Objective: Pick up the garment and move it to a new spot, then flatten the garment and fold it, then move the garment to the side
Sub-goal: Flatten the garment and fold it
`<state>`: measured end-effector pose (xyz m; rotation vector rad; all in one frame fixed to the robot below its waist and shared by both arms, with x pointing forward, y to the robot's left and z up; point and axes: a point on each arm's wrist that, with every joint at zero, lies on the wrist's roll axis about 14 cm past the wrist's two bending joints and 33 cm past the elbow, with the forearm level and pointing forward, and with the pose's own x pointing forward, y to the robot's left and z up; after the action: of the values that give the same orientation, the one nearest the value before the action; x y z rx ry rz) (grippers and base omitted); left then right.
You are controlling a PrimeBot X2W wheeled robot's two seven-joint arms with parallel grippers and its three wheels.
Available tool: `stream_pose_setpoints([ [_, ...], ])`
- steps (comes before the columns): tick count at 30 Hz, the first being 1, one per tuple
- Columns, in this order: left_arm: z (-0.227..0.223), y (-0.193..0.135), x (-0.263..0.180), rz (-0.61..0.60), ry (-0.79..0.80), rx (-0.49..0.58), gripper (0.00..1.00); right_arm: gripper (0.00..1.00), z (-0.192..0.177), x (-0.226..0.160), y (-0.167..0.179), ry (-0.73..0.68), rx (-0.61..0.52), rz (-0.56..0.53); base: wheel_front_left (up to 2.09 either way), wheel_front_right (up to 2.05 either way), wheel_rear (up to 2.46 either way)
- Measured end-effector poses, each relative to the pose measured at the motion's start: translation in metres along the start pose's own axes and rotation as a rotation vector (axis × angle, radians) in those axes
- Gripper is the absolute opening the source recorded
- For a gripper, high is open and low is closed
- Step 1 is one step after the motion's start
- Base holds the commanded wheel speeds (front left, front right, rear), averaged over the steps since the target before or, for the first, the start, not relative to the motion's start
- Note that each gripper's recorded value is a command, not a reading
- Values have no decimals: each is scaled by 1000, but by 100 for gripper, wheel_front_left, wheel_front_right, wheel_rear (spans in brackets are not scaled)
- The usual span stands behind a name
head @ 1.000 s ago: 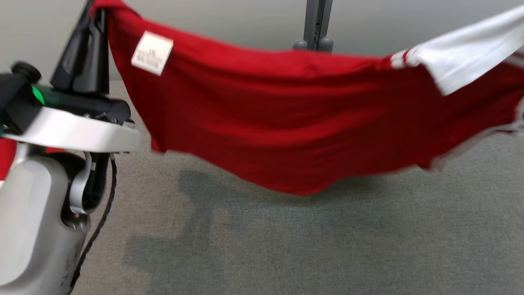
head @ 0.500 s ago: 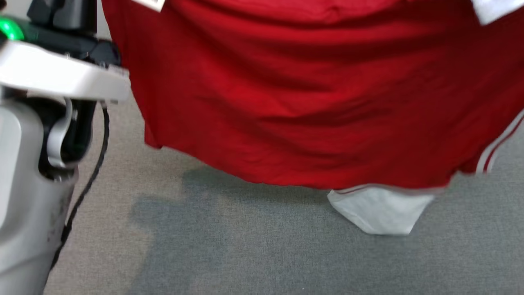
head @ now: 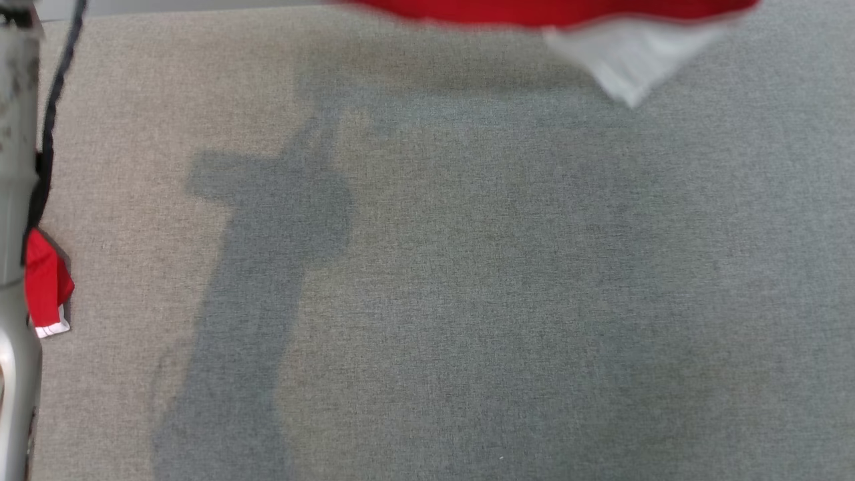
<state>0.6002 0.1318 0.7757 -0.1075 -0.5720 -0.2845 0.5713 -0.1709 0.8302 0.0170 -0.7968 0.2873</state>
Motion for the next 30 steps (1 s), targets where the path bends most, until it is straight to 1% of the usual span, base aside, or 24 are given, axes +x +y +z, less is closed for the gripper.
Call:
stream_pose_setpoints([
  [2,-9,7,5,24,24,-12,0,0,-13,5,1,31,13,-2,0,0,0],
  [4,-31,15,4,53,86,-41,0,0,-36,5,2,88,35,-13,0,0,0],
  [6,-67,22,-6,104,183,-125,0,0,-69,-4,4,173,53,-24,0,0,0],
  [9,-124,31,-35,162,341,-180,0,0,-124,-32,9,324,107,-55,0,0,0],
  [11,-163,37,-60,214,452,-218,0,0,-164,-60,11,434,149,-89,0,0,0],
  [14,-221,39,-114,288,633,-281,0,0,-222,-119,19,625,220,-149,0,0,0],
  [17,-257,37,-164,346,764,-322,0,0,-262,-179,35,792,282,-190,0,0,0],
  [20,-281,37,-212,403,861,-347,0,0,-282,-229,49,911,343,-240,0,0,0],
  [23,-295,30,-250,440,924,-367,0,0,-291,-271,55,994,384,-287,0,0,0],
  [24,-296,28,-258,448,932,-373,0,0,-291,-282,57,1010,404,-310,0,0,0],
  [26,-297,26,-273,464,940,-375,0,0,-290,-303,62,1040,418,-318,0,0,0],
  [30,-292,20,-303,478,953,-370,0,0,-277,-346,76,1084,482,-356,0,0,0],
])
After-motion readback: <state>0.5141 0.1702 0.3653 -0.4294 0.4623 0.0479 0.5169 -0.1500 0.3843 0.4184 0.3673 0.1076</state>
